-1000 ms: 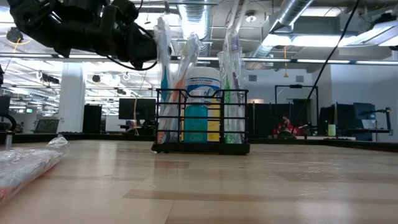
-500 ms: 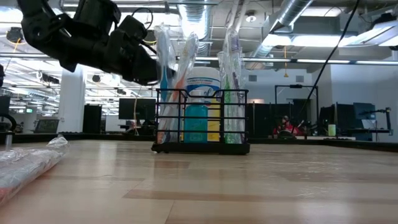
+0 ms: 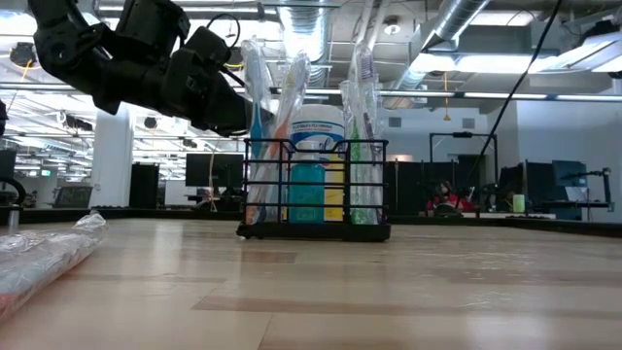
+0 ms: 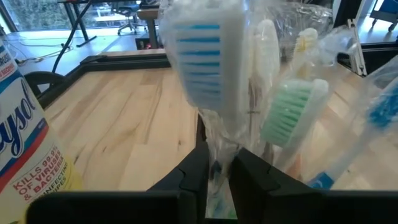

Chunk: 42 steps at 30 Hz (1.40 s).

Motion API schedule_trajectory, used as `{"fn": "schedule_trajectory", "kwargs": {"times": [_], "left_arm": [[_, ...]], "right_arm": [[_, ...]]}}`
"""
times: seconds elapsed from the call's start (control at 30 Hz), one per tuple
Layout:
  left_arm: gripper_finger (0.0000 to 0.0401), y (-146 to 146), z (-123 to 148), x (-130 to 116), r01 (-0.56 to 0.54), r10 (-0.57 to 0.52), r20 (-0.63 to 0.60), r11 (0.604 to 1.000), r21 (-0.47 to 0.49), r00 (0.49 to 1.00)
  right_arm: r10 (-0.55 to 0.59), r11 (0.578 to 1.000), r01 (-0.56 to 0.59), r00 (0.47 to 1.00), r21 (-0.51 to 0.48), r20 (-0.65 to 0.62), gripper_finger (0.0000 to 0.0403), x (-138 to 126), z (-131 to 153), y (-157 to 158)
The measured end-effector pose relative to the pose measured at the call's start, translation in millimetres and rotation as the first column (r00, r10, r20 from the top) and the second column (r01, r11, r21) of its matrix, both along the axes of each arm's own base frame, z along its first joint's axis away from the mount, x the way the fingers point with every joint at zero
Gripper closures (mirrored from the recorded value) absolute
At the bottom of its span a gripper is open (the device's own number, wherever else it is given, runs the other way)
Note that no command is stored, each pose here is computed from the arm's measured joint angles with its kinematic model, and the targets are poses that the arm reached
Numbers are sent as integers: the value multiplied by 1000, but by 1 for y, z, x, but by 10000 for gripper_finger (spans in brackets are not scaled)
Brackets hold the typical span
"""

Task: Pick & Place toothbrushing station
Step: Put the blue toothbrush into the black mesh organizer, then put the orange toothbrush into the black mesh organizer

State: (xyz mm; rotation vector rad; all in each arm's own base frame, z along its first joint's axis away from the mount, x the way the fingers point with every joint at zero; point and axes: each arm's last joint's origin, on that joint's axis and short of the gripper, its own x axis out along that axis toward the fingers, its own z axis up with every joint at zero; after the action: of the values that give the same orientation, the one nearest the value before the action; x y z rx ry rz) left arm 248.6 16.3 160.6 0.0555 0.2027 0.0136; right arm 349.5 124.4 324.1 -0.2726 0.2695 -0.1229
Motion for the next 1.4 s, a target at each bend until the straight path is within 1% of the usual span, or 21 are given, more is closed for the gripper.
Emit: {"fn": "schedule_trajectory", "kwargs": {"times": [0.1,0.23,0.47,0.63,0.8,0.97,1.13,1.27,1.4], "left_arm": [[344,0,0,0,-8,8,-1,1000,-5,1000],[329,2,-1,0,-59,59,-8,998,3,998],[292,2,-5,-2,-71,71,-36,997,-18,997],[261,5,-10,-11,-105,103,-57,994,-33,993],[235,6,-3,-25,-116,116,-11,992,-53,993],[222,1,-2,-45,-79,81,24,993,-88,996],[226,-7,-10,-63,-51,52,7,994,-99,999],[232,-14,-20,-74,-8,6,-18,988,-152,1000],[237,-22,-29,-78,67,-84,-64,971,-231,994]], "right_arm": [[-3,1000,3,1000,9,-10,344,0,-1,0],[-4,1000,4,1000,12,-11,344,0,-1,0],[-4,1000,4,1000,12,-11,344,0,-1,0],[-4,1000,4,1000,12,-11,344,0,-1,0],[-4,1000,4,1000,11,-12,344,0,-1,0],[-4,1000,5,1000,10,-16,344,0,-2,0],[-4,1000,4,1000,9,-19,344,-1,-2,0],[-4,1000,4,1000,6,-25,344,-1,-3,0],[-4,1000,5,1000,6,-25,344,-1,-3,0]]}}
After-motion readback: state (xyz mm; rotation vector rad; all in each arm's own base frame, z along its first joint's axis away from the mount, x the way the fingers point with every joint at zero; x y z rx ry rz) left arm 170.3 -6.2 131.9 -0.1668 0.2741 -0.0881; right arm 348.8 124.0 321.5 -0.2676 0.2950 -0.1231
